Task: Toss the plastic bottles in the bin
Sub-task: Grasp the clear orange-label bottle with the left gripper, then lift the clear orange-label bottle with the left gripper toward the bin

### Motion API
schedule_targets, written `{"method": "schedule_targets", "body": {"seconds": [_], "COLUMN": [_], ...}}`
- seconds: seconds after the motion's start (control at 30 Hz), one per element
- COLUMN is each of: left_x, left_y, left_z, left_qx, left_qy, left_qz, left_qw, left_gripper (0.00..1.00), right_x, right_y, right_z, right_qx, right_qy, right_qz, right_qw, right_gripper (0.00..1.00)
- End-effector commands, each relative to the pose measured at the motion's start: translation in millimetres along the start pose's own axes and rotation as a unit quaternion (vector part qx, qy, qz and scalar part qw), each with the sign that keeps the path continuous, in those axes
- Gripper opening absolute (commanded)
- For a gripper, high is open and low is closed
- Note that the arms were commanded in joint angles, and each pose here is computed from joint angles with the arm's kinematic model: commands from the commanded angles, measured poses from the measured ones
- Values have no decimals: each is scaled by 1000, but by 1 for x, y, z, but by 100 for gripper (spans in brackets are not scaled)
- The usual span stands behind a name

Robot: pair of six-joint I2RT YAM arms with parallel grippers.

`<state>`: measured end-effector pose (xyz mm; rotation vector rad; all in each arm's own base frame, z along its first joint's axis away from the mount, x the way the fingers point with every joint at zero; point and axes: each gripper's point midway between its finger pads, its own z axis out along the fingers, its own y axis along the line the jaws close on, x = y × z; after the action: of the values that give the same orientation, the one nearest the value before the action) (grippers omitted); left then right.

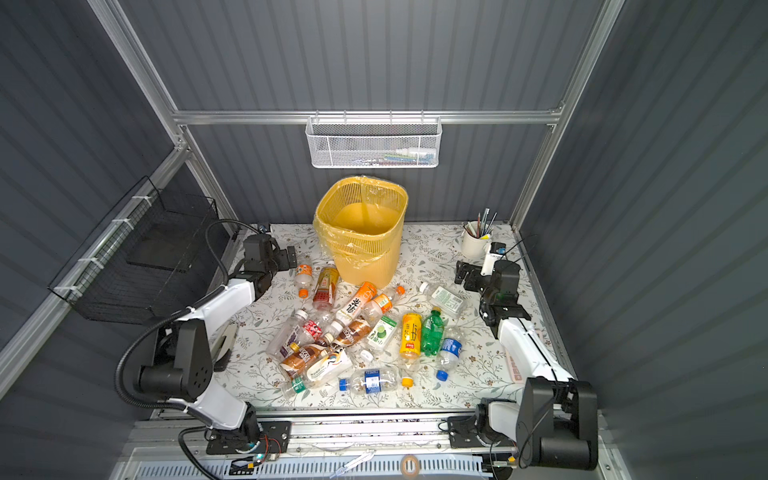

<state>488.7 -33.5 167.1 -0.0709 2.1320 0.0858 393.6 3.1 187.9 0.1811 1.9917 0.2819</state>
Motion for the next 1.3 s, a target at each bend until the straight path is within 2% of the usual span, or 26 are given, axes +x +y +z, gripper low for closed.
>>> {"method": "schedule_targets", "body": {"seconds": [0.0, 0.27, 0.47, 0.63, 0.8, 0.87, 0.97, 1.13, 1.27], "left_x": [46, 76, 91, 99, 88, 78, 50, -30, -98], "left_y": [-18, -44, -42, -38, -38, -37, -38, -37, -38], "left_z": [12, 39, 52, 57, 53, 49, 33, -17, -73], "left_qx": [43, 70, 52, 45, 56, 61, 74, 104, 135], "left_qy": [105, 184, 211, 233, 214, 198, 150, 25, -90], "left_qz": [-9, 0, -7, -14, -35, -46, -60, -69, -68], "left_qw": [993, 981, 976, 971, 975, 977, 984, 992, 985], "left_gripper": [100, 94, 87, 74, 56, 50, 49, 46, 43], "right_x": [23, 33, 34, 35, 30, 26, 21, 15, 9], "right_y": [4, 0, 0, -2, -3, -4, -5, -9, -11], "right_z": [-1, -1, 1, -1, -3, -5, -8, -14, -20], "right_qx": [-8, 0, 5, 12, 16, 20, 25, 38, 46], "right_qy": [56, 77, 95, 94, 84, 77, 67, 40, 15], "right_qz": [30, 32, 26, 23, 22, 20, 18, 18, 22], "right_qw": [998, 996, 995, 995, 996, 997, 997, 998, 999], "right_gripper": [99, 99, 99, 99, 99, 99, 99, 99, 99]}}
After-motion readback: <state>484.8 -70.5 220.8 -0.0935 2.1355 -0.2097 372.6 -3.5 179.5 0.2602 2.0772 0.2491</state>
